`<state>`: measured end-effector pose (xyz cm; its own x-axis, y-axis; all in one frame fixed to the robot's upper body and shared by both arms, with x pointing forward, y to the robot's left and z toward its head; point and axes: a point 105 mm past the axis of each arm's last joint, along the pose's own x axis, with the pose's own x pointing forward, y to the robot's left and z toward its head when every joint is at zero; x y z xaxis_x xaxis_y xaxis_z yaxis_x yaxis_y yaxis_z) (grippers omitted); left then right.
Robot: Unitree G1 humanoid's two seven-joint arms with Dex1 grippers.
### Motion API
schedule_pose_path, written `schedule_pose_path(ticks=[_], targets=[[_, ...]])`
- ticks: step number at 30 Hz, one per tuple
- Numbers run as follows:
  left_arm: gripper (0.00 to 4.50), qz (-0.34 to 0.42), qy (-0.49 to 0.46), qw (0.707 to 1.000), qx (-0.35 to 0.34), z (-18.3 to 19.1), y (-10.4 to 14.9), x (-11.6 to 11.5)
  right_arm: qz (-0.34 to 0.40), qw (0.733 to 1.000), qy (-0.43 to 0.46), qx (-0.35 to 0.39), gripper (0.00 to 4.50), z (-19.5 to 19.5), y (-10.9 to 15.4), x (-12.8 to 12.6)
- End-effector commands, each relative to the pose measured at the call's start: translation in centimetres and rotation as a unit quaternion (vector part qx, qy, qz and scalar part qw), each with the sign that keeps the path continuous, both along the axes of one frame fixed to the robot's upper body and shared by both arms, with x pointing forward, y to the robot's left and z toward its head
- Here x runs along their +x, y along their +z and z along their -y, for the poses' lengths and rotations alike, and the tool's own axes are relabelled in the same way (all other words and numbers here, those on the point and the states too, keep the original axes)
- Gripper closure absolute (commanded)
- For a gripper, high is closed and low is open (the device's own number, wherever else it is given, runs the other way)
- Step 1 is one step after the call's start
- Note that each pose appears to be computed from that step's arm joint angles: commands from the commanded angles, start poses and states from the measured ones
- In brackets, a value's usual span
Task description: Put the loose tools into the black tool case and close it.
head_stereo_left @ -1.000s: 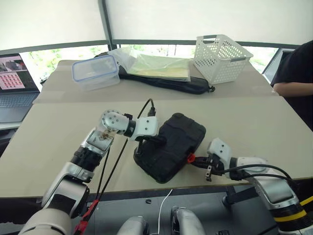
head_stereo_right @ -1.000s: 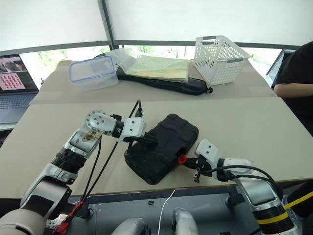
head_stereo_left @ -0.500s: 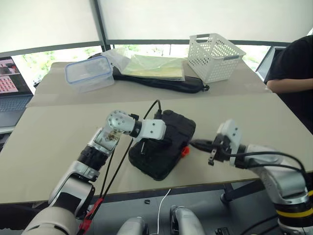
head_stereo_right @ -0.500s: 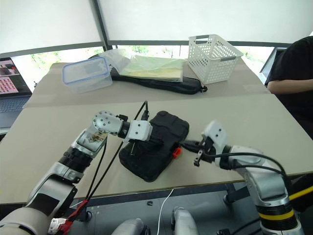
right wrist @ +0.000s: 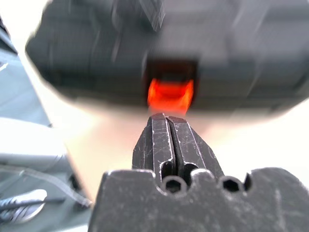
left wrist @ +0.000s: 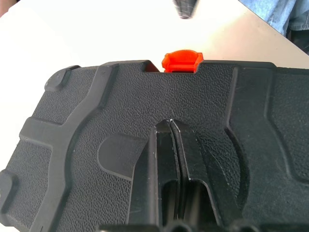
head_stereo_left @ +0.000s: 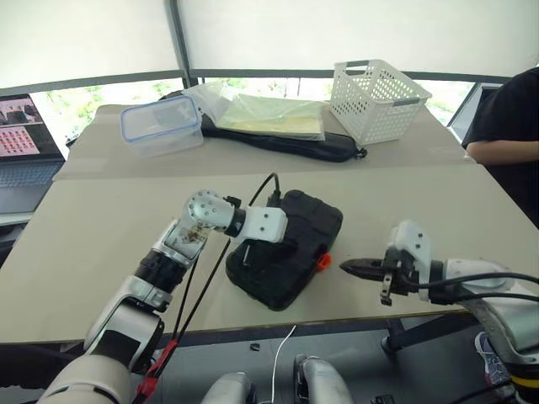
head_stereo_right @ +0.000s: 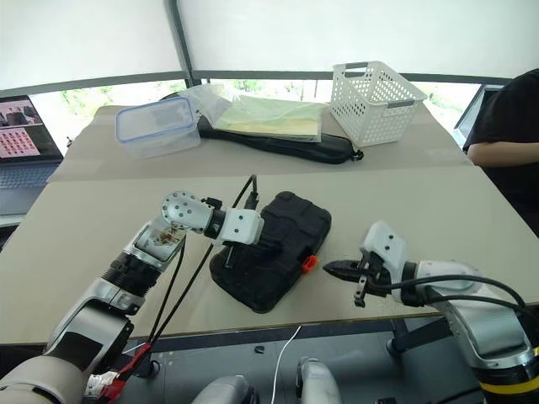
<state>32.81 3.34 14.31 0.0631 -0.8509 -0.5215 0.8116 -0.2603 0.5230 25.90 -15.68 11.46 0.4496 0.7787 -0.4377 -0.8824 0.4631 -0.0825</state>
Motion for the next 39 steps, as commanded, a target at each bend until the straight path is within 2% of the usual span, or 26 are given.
schedule_pose_path(ticks=[1, 4, 9, 14, 19, 22, 24, 26, 27, 28, 33, 36, 39], targets=[[4.43, -0.028, 0.011, 0.999, 0.039, -0.6, -2.4, 0.0, 0.039, 0.999, -0.001, -0.003, 4.50, -0.6, 0.4, 1.2], [4.43, -0.028, 0.011, 0.999, 0.040, -0.5, -2.4, 0.0, 0.060, 0.998, -0.002, 0.002, 4.50, -1.3, 0.7, 2.3], [4.43, -0.034, 0.012, 0.998, 0.044, -0.9, -2.8, -0.1, 0.101, 0.994, 0.010, 0.051, 4.50, -3.3, 3.5, 3.5], [4.43, -0.035, 0.016, 0.998, 0.043, -1.0, -3.0, -0.2, 0.089, 0.995, 0.019, 0.043, 4.50, -3.6, 2.9, 3.2], [4.43, -0.040, 0.063, 0.997, 0.022, -3.0, -1.9, 0.6, 0.080, 0.996, 0.009, 0.038, 4.50, -1.4, 3.6, 2.3], [3.73, -0.071, 0.116, 0.991, -0.016, -5.7, -0.3, 1.0, 0.056, 0.997, 0.021, 0.039, 3.70, 0.3, 4.3, 1.0], [3.04, -0.094, 0.159, 0.982, -0.042, -8.6, 1.0, 0.8, 0.043, 0.998, 0.037, 0.037, 3.02, 1.7, 5.0, 0.0], [2.46, -0.124, 0.191, 0.972, -0.056, -11.7, 2.0, -0.4, 0.025, 0.998, 0.046, 0.041, 2.43, 3.1, 5.9, -0.8], [1.97, -0.138, 0.205, 0.967, -0.062, -13.0, 2.4, -1.0, 0.018, 0.998, 0.048, 0.043, 1.97, 3.7, 6.4, -1.1], [1.77, -0.154, 0.223, 0.960, -0.072, -14.6, 3.0, -1.9, 0.008, 0.998, 0.053, 0.042, 1.77, 4.4, 6.9, -1.4], [0.10, -0.214, 0.303, 0.922, -0.114, -19.1, 5.5, -5.4, -0.019, 0.997, 0.067, 0.030, 0.05, 6.8, 8.4, -2.1], [0.04, -0.230, 0.346, 0.900, -0.131, -21.0, 5.9, -7.5, -0.015, 0.997, 0.068, 0.036, 0.02, 7.4, 9.0, -1.6], [0.04, -0.224, 0.359, 0.898, -0.120, -21.1, 5.2, -8.7, -0.019, 0.996, 0.076, 0.039, 0.02, 7.4, 9.1, -1.4]])
